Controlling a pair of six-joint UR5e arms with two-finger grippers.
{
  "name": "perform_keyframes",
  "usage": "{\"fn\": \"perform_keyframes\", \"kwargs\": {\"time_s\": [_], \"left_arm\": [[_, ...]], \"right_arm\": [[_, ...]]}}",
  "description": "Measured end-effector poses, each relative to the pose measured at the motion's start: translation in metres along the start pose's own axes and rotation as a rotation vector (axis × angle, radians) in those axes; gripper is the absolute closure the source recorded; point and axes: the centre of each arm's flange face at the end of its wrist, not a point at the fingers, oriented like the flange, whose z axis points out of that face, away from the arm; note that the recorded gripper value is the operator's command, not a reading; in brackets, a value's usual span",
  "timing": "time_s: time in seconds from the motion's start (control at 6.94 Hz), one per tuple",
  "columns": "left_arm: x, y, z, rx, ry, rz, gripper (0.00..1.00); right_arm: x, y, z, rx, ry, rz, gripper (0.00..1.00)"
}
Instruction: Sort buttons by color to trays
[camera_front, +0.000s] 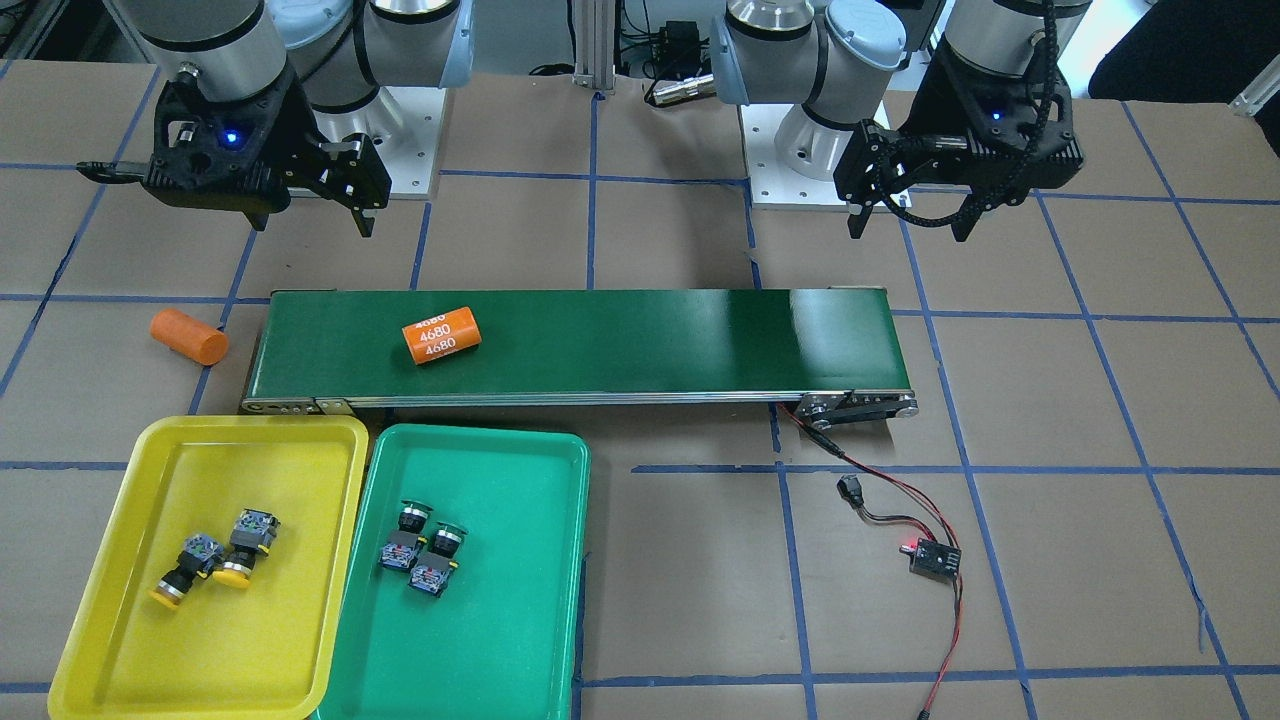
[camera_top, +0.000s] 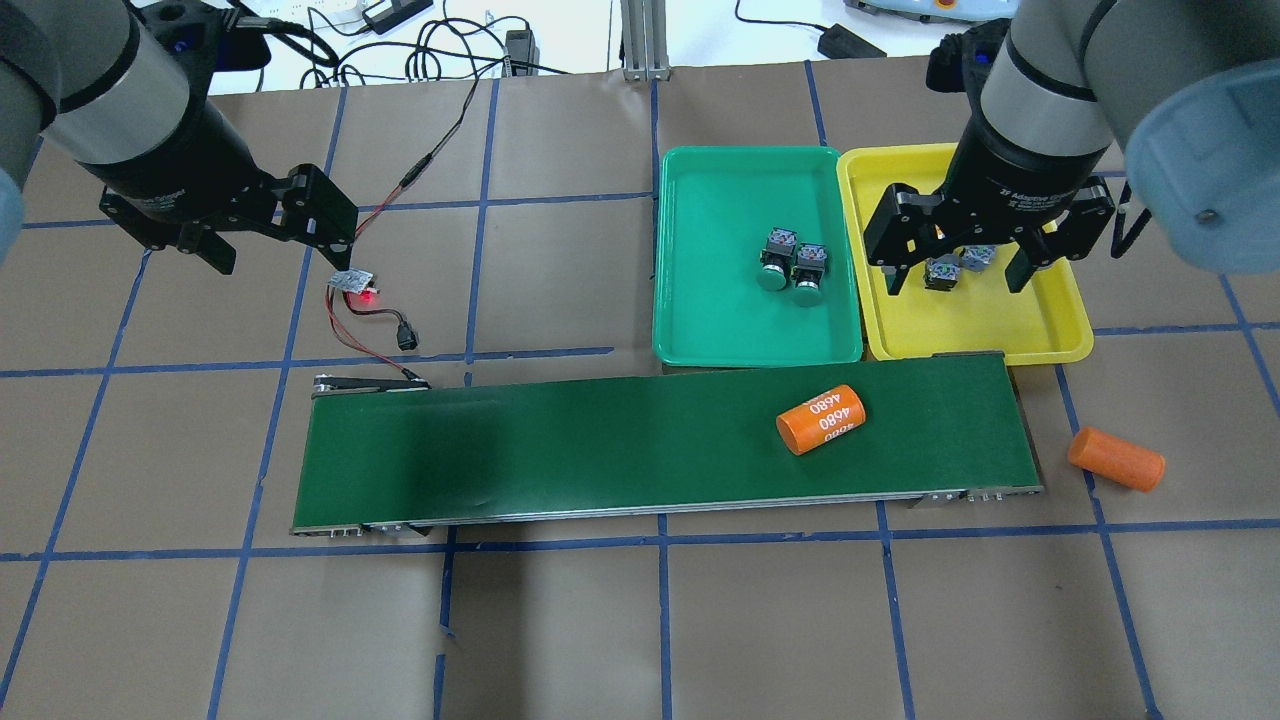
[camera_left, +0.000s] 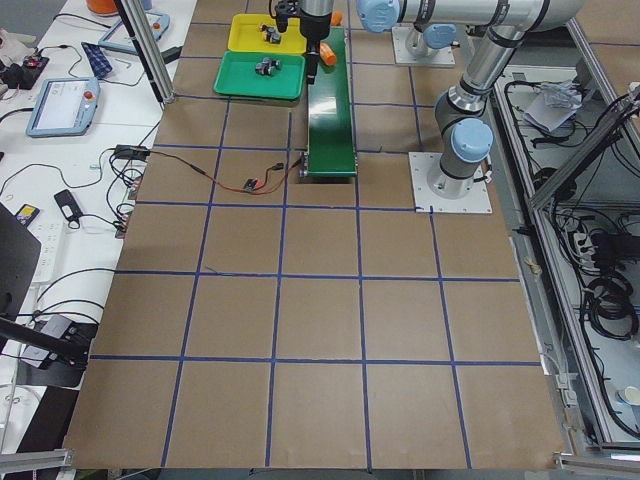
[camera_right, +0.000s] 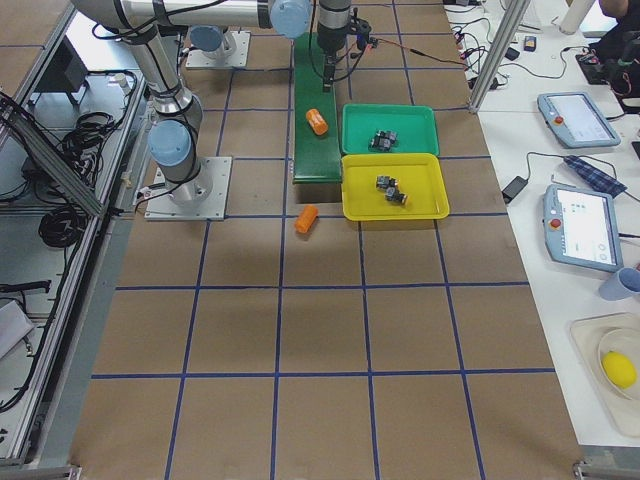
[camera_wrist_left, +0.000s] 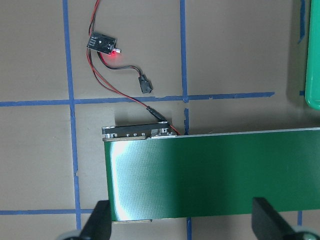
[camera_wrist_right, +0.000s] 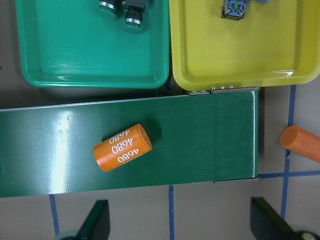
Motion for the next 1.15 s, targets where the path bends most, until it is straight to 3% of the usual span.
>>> {"fn": "perform_keyframes", "kwargs": {"time_s": [1.15], "left_arm": [[0.001, -0.002, 0.015, -0.023, 0.01, -0.002, 0.0]], "right_arm": [[-0.003, 0.005, 0.001, -0.003, -0.003, 0.001, 0.0]]}}
